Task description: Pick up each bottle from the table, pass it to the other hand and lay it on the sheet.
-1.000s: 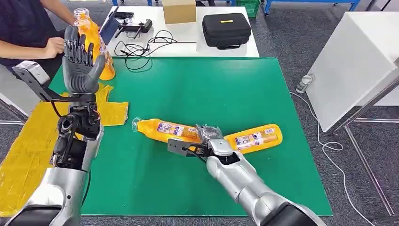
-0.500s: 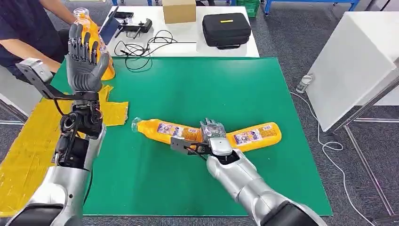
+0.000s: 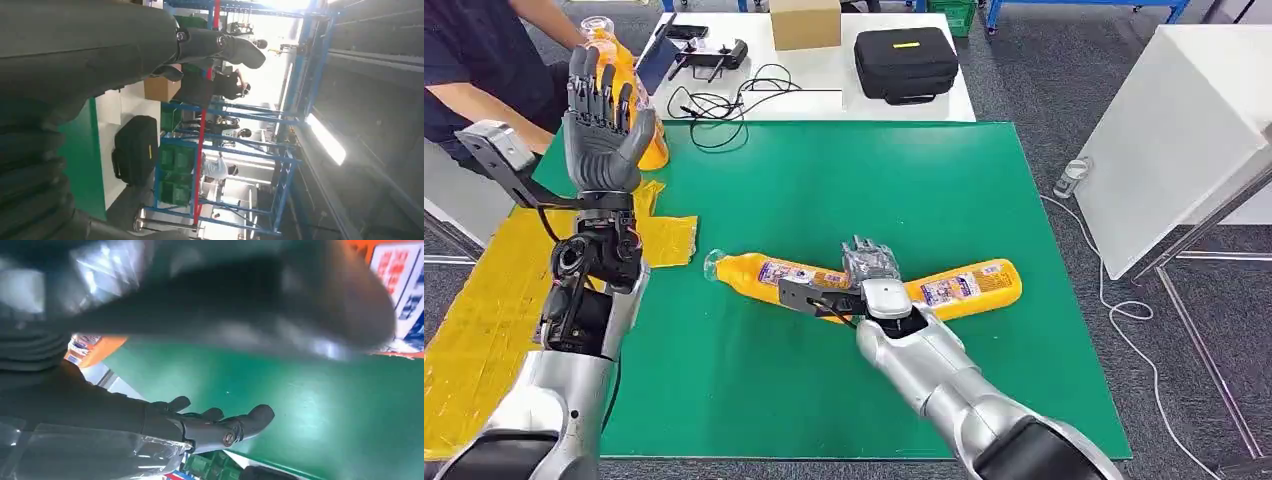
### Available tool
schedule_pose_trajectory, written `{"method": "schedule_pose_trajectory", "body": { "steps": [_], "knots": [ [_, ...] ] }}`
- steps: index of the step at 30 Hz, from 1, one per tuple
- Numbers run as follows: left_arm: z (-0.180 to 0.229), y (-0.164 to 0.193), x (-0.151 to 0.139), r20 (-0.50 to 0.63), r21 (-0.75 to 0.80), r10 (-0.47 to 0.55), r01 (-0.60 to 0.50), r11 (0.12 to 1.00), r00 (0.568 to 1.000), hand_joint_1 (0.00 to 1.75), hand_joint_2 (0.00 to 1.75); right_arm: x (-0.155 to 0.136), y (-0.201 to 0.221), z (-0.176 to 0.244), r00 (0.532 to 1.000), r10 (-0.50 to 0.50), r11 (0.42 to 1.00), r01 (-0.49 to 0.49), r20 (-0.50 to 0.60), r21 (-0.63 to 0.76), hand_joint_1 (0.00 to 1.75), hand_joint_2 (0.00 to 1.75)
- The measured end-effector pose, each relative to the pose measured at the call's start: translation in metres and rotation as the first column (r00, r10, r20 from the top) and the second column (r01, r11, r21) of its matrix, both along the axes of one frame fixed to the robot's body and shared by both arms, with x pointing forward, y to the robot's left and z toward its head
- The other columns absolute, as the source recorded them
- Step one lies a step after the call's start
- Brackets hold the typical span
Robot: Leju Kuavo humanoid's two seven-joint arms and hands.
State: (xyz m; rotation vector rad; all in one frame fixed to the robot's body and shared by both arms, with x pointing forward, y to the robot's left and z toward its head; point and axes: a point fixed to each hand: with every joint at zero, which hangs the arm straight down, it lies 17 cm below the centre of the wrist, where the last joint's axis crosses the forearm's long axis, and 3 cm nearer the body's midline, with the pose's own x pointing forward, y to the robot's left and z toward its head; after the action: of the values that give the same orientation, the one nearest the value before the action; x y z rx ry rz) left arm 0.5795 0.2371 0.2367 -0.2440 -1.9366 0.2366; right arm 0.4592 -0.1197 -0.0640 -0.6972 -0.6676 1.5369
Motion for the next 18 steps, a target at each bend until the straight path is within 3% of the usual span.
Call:
{"method": "schedule_pose_trajectory", "body": {
  "steps": [18],
  "knots": [
    [0.010,-0.016,-0.001,0.023,0.005,-0.019,0.019,1.000,1.000,0.00,1.75,-0.008,0.041,0.011,0.996,0.072,0.997,-0.072,-0.047,0.007,0.00,0.00]
  ]
}}
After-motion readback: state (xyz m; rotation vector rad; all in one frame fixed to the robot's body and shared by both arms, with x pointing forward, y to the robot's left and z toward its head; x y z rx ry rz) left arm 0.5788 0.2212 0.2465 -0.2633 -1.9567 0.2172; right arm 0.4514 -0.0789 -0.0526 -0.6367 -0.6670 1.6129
